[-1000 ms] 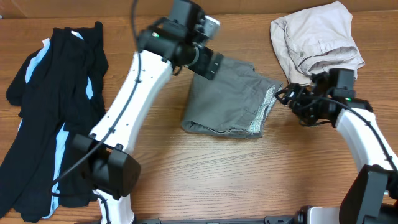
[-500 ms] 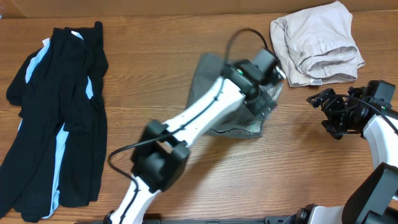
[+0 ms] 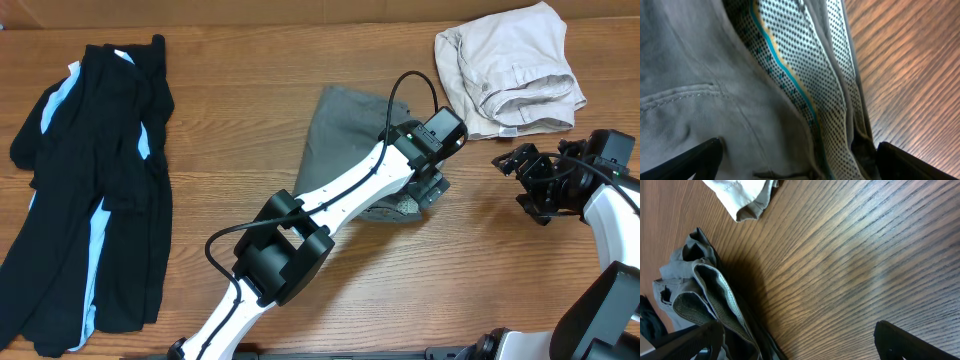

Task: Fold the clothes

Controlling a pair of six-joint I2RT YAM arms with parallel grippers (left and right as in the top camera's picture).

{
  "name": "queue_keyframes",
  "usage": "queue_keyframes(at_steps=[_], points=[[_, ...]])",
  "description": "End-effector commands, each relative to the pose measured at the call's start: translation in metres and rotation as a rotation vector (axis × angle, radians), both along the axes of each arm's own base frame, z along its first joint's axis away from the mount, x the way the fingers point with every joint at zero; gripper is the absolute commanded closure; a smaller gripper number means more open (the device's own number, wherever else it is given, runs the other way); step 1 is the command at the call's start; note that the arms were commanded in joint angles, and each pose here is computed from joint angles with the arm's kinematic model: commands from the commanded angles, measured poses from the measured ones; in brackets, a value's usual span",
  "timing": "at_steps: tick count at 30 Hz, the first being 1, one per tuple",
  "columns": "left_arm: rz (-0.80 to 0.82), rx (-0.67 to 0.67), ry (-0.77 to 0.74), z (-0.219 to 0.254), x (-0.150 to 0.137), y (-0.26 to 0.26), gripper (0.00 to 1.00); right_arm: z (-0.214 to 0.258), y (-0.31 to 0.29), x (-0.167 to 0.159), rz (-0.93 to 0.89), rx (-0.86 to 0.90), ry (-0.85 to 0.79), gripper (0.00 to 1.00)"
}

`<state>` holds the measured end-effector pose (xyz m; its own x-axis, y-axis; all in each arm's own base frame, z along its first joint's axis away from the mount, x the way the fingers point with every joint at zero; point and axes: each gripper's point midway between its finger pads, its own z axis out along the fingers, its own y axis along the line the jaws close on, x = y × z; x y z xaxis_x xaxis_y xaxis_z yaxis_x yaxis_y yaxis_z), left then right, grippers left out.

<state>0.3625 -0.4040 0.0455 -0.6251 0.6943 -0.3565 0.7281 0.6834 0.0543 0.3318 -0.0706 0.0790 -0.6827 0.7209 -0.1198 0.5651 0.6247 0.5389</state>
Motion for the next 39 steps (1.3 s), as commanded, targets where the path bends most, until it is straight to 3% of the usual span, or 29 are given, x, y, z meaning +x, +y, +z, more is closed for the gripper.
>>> queue_keyframes(at_steps=[1,4,10,15,21,29,39], points=[[0.018,-0.005,-0.019,-0.001,0.003,-0.005,0.04,0.011,-0.005,0.007,0.005,-0.02,-0.034,0.0],[0.009,-0.005,-0.018,-0.006,0.0,-0.009,0.17,0.011,-0.005,0.006,0.005,-0.019,-0.03,0.0],[-0.002,0.019,-0.004,-0.024,-0.004,-0.012,0.66,0.011,-0.004,0.005,0.009,-0.018,-0.027,0.0],[0.03,0.065,-0.048,-0.023,0.005,-0.002,0.96,0.01,-0.003,0.004,0.018,-0.02,-0.023,0.0],[0.167,0.123,-0.15,0.031,0.041,0.026,0.96,0.01,-0.002,0.004,0.02,-0.019,-0.022,0.0],[0.36,0.055,-0.185,0.139,0.082,0.09,0.96,0.014,0.021,0.014,0.095,-0.013,-0.057,0.04],[0.543,0.248,-0.139,0.145,0.098,0.2,0.96,0.02,0.084,0.04,0.25,-0.026,-0.14,0.28]])
